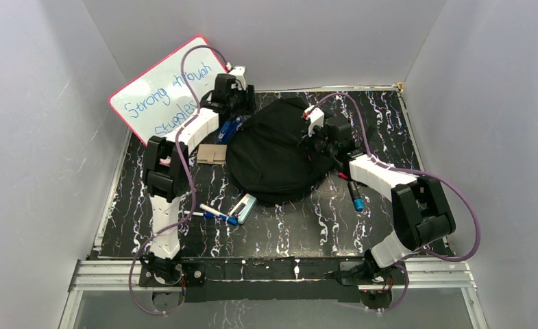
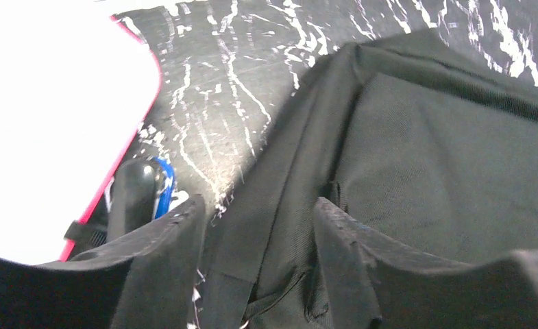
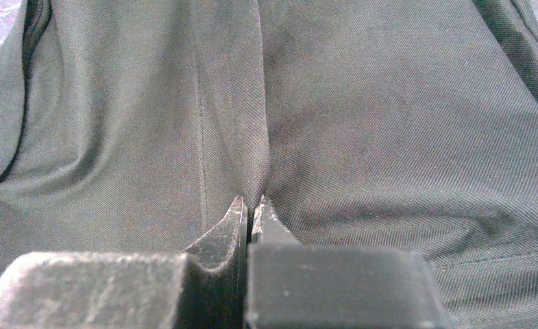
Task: Pack the student bag
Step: Unzip the student bag at the center of the board.
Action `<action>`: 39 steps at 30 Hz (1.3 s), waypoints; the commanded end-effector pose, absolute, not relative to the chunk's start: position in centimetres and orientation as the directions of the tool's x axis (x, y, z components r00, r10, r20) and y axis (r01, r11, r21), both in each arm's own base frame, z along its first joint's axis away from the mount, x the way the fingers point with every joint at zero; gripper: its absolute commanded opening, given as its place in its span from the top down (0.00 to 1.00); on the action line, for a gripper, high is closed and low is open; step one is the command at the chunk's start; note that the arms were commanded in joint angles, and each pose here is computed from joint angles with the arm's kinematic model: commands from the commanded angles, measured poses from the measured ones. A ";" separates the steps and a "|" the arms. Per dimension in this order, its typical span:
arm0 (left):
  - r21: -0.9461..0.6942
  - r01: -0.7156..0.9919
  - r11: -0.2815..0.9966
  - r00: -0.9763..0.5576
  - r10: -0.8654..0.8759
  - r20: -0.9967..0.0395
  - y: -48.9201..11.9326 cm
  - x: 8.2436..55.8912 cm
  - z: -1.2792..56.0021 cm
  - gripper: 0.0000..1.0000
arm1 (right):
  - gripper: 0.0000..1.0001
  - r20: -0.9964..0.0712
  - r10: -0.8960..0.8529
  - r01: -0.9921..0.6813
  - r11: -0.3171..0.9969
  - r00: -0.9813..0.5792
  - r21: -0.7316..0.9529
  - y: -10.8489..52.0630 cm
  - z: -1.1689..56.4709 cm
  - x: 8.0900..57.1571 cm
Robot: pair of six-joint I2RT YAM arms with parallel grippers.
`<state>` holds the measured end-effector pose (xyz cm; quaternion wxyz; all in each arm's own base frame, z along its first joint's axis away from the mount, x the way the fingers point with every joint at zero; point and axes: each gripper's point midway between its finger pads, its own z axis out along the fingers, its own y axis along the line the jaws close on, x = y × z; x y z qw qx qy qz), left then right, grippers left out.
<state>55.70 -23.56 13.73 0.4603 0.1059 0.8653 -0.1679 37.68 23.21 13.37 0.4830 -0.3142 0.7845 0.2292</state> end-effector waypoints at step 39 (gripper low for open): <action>-0.626 0.040 0.779 -0.779 -0.368 -0.508 -21.8 39.1 9.1 0.82 | 0.94 -0.907 -0.124 -0.700 0.681 -0.401 0.217 25.3 17.4 37.9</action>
